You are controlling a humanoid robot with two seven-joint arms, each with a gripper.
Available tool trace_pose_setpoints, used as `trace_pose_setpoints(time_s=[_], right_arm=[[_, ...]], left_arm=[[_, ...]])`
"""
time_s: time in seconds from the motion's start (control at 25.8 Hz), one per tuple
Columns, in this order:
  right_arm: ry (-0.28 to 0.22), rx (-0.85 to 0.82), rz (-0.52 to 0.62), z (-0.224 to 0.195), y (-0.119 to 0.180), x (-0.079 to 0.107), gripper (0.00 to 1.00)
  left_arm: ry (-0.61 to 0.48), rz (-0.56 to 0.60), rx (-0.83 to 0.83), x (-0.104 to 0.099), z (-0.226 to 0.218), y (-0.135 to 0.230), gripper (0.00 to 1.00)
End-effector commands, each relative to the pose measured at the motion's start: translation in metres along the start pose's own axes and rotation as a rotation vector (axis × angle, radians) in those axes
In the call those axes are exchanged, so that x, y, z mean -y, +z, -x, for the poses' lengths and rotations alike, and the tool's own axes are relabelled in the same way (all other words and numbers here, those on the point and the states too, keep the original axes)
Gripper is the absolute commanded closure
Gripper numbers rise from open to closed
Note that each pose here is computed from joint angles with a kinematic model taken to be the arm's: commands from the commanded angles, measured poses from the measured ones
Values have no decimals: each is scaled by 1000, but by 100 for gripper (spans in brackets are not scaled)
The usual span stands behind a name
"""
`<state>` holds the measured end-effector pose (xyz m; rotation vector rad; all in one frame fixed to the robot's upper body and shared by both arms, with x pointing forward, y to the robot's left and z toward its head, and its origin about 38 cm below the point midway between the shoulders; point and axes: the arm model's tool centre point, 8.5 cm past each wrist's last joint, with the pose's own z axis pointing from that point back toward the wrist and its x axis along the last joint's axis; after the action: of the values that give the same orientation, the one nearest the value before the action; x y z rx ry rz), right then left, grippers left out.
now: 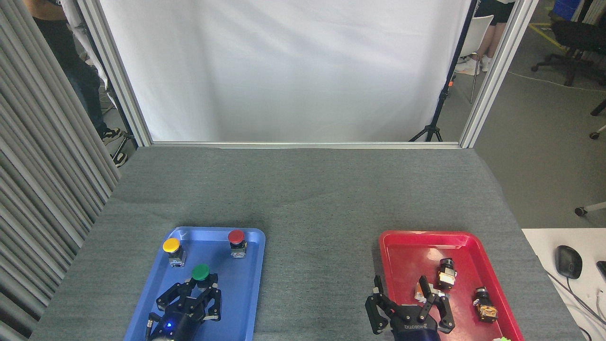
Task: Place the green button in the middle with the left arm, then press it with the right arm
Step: 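Reach the left hand down and grasp the green button, then carry the green button off the blue tray toward the table middle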
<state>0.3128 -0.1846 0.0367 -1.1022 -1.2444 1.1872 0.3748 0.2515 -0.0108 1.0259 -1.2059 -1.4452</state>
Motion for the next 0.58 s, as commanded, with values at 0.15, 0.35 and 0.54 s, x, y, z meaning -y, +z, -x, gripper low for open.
trace_pose_setpoints(time_s=[0.15,0.35,0.54], right_arm=[[0,0,-1,0,0,0,0],[6,2,-1,2,1,-1,0],[9,-2,-6,4,2,-2,1]], left_arm=[[-3,-174,281,-61,-84,-23,100],[-33,-168,456,-69,-170,-61,100],[-46,-68,461,-31,-212,-76,100]])
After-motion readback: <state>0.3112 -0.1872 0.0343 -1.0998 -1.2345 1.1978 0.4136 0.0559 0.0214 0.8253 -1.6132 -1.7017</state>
